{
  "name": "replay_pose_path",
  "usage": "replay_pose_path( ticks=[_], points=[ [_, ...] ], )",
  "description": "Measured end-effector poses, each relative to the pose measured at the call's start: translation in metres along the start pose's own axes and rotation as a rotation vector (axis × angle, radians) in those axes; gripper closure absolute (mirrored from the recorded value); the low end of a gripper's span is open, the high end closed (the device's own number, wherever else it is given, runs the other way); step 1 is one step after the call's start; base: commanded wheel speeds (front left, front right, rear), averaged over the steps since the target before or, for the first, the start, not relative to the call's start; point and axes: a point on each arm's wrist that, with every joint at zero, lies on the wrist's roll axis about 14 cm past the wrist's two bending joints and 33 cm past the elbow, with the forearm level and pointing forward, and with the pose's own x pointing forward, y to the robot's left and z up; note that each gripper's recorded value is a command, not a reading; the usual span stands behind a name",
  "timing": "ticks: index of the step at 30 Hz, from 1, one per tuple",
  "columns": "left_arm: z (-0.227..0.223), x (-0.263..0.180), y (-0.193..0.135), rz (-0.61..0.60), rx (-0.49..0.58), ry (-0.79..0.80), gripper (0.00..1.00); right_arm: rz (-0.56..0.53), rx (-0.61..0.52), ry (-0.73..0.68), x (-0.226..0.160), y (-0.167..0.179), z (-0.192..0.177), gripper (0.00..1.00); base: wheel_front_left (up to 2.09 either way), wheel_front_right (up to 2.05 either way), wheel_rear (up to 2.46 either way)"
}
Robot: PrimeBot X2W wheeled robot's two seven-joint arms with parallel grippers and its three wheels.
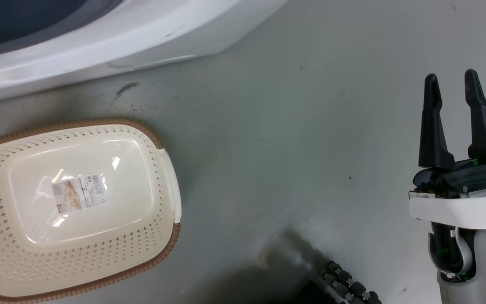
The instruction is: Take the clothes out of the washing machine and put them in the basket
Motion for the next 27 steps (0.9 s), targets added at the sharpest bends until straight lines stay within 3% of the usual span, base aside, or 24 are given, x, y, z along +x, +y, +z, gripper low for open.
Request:
replay_pose_path(
  ticks=[9, 21, 22, 23, 27],
  points=[
    [-0.026, 0.026, -0.003, -0.006, 0.02, 0.109, 0.0, -0.028, 0.001, 0.035, 0.003, -0.009, -0.015, 0.0, 0.0, 0.0, 0.0],
    [-0.035, 0.035, -0.014, -0.018, 0.025, 0.124, 0.0, -0.044, 0.013, 0.057, 0.003, -0.013, -0.024, 0.0, 0.0, 0.0, 0.0],
    [-0.035, 0.034, -0.014, -0.013, 0.032, 0.119, 0.44, -0.044, 0.012, 0.057, 0.003, -0.014, -0.024, 0.0, 0.0, 0.0, 0.0],
    [-0.034, 0.034, -0.013, -0.007, 0.036, 0.11, 1.0, -0.044, 0.012, 0.058, 0.003, -0.014, -0.024, 0.0, 0.0, 0.0, 0.0],
    [-0.031, 0.033, -0.012, -0.004, 0.048, 0.085, 1.0, -0.046, 0.018, 0.057, 0.003, -0.014, -0.024, 0.0, 0.0, 0.0, 0.0]
  ],
)
